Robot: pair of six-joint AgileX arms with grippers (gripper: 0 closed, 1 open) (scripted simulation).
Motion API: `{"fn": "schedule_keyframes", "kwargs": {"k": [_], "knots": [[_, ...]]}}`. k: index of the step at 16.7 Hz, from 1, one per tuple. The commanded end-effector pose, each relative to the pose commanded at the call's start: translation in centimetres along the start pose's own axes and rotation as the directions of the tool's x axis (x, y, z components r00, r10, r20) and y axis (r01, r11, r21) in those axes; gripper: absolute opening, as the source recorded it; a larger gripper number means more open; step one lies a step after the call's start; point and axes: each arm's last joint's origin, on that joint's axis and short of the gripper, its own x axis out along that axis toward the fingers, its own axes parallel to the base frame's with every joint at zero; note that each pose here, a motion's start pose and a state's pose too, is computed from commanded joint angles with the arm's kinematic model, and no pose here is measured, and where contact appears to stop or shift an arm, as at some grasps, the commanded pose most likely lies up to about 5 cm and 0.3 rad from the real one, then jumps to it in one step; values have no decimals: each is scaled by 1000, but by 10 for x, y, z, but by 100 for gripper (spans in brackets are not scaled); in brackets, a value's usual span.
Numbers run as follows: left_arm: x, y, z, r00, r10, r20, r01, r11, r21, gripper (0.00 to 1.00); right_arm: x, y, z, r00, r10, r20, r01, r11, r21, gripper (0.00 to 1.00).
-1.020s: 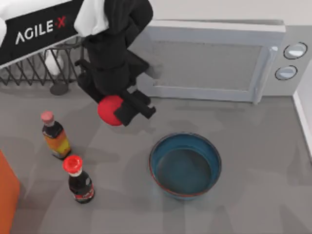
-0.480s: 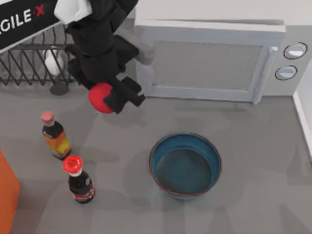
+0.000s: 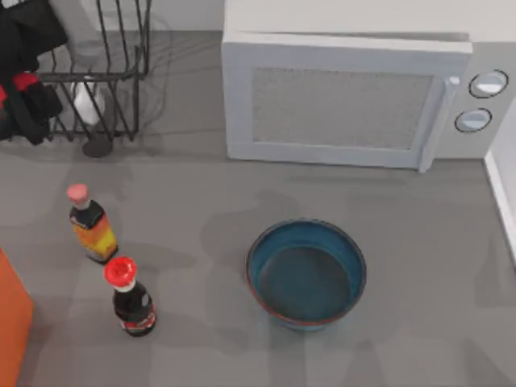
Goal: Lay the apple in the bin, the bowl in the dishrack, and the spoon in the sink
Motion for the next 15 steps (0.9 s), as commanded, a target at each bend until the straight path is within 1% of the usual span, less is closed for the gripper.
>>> {"fn": "schedule_keyframes", "kwargs": {"k": [2, 3, 5, 7, 9, 11, 15], "knots": [[-9, 1, -37, 999, -2, -37, 6, 993, 116, 0, 0, 0, 0, 1000, 0, 0, 0, 1000, 0, 100], [-11, -1, -54, 998, -12, -58, 22, 984, 175, 0, 0, 0, 0, 1000, 0, 0, 0, 1000, 0, 100], [-12, -8, -87, 994, -48, -99, 75, 955, 287, 0, 0, 0, 0, 1000, 0, 0, 0, 1000, 0, 100], [-11, -20, -115, 988, -92, -128, 134, 918, 372, 0, 0, 0, 0, 1000, 0, 0, 0, 1000, 0, 100], [-9, -33, -138, 982, -129, -136, 176, 885, 430, 0, 0, 0, 0, 1000, 0, 0, 0, 1000, 0, 100], [-7, -47, -154, 979, -159, -130, 201, 861, 467, 0, 0, 0, 0, 1000, 0, 0, 0, 1000, 0, 100], [-3, -65, -169, 976, -190, -106, 217, 838, 500, 0, 0, 0, 0, 1000, 0, 0, 0, 1000, 0, 100]]}}
